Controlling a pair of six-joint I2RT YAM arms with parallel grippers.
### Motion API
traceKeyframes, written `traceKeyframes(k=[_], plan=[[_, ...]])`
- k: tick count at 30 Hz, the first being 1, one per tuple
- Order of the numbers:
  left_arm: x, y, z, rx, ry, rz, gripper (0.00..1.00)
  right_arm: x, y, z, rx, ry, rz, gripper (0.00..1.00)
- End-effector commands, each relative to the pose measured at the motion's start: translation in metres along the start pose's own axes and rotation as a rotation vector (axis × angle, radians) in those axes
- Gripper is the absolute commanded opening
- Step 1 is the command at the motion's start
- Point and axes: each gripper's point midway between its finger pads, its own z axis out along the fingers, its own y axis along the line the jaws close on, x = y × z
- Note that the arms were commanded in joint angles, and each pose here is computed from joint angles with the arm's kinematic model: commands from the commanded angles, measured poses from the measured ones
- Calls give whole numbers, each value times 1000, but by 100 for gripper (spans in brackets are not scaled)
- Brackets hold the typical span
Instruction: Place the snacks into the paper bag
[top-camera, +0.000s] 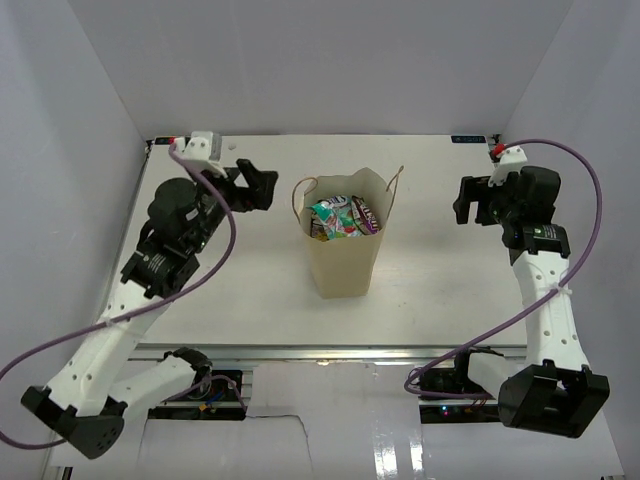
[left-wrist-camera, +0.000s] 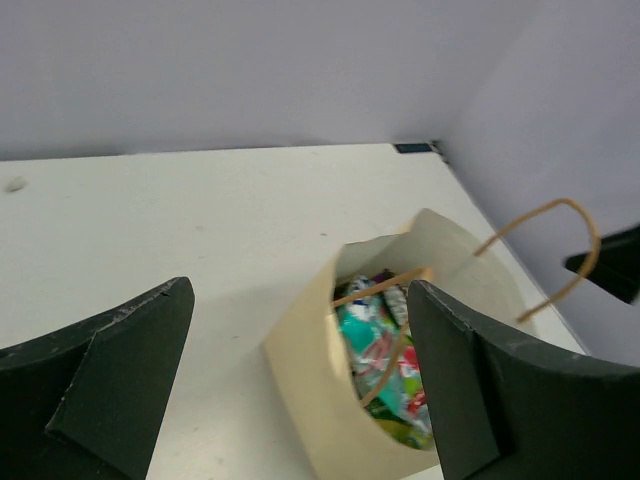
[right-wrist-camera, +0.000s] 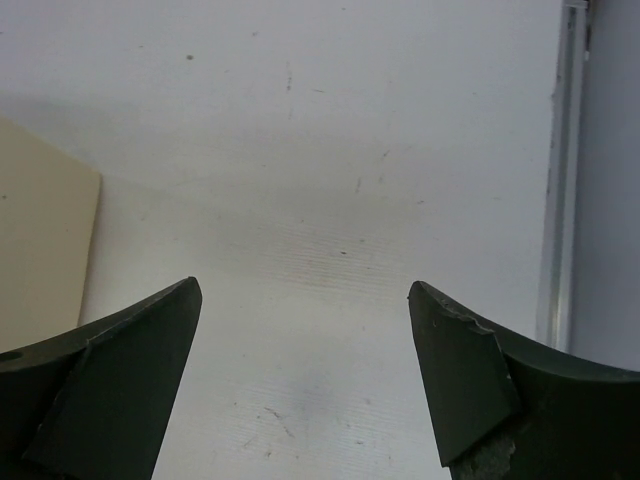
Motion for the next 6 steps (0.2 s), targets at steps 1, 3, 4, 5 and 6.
traceKeyframes(k=[1, 3, 4, 5, 6], plan=[[35, 63, -23, -291, 43, 42, 98, -33, -29, -19, 180, -99, 7, 90], [50, 69, -33, -308, 64, 25, 98, -33, -32, -21, 199, -94, -18, 90], [62, 73, -40, -324, 75, -2, 98, -34, -32, -22, 198, -101, -26, 90], [66, 75, -44, -331, 78, -12, 98, -31, -30, -22, 188, -98, -29, 90], [70, 77, -47, -341, 80, -25, 98, -34, -26, -23, 165, -107, -52, 90]])
